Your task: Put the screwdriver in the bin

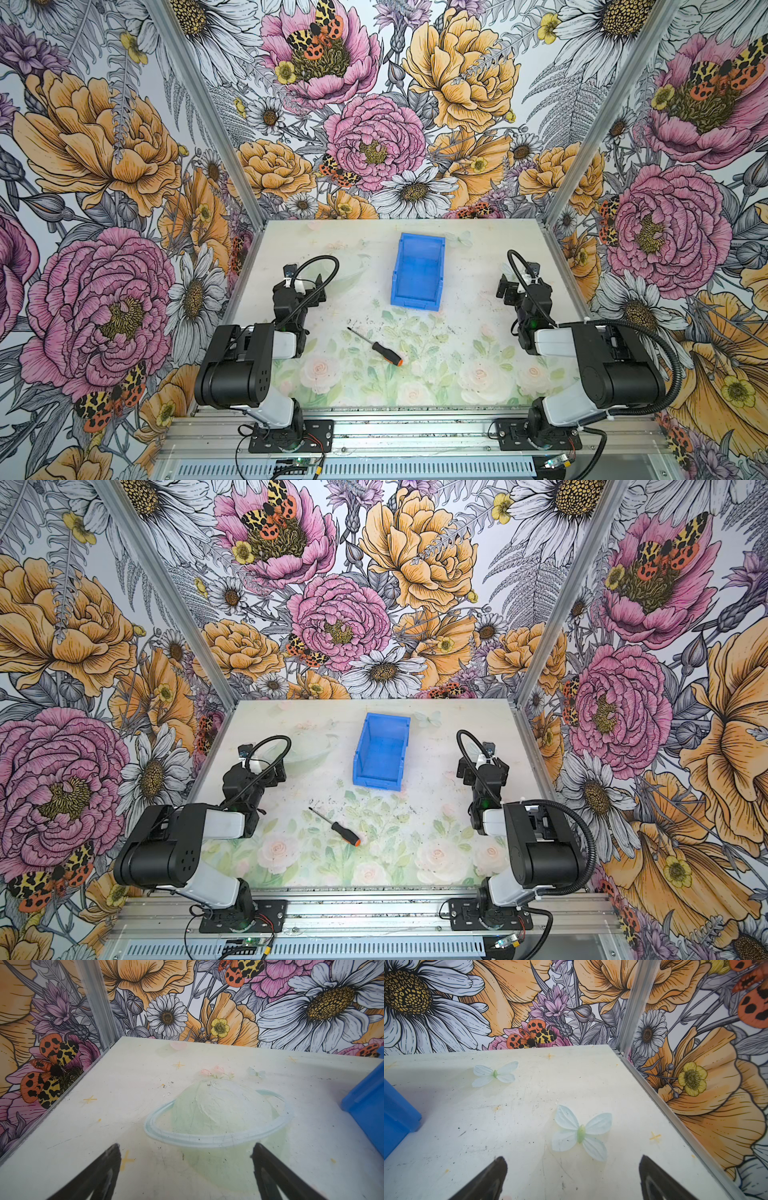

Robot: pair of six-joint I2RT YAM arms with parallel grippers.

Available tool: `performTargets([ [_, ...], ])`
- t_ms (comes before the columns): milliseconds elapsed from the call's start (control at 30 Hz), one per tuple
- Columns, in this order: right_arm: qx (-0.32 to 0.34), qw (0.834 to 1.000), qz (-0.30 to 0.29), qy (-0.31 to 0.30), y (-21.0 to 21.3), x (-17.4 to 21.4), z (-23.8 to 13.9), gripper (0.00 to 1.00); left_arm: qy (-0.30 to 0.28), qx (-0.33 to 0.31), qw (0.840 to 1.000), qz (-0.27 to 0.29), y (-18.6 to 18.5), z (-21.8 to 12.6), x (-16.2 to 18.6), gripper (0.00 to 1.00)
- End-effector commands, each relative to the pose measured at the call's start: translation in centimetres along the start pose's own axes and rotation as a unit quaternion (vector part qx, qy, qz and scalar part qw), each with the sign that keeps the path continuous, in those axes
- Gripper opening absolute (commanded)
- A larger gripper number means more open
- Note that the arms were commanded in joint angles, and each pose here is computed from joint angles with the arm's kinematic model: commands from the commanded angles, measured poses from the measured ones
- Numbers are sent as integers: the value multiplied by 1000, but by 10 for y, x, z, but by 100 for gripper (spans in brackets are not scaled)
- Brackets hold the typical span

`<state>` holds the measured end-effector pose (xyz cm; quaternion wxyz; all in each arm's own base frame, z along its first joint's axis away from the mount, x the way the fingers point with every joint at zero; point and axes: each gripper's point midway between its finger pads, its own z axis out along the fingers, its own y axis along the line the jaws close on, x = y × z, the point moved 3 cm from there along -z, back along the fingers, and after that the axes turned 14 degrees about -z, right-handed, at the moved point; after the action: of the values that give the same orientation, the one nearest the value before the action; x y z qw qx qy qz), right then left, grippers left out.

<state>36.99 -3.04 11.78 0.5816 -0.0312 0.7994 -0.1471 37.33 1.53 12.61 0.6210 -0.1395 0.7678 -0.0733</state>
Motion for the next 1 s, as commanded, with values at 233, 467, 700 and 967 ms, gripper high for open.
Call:
performTargets([
  [233, 8, 1000, 9, -10, -1, -3, -1, 100, -12, 7, 1000, -3, -2, 2, -9, 99],
  [467, 14, 1000, 11, -9, -4, -9, -2, 99, -17, -31, 999, -10, 3, -4, -23, 99],
  [700, 12, 996, 4, 88, -10, -22, 5, 100, 30, -59, 997, -26, -5, -19, -40, 99],
  [967, 2, 994, 32, 101, -11, -37, -31, 100, 68, -96, 992, -46, -14, -67, -50, 99],
])
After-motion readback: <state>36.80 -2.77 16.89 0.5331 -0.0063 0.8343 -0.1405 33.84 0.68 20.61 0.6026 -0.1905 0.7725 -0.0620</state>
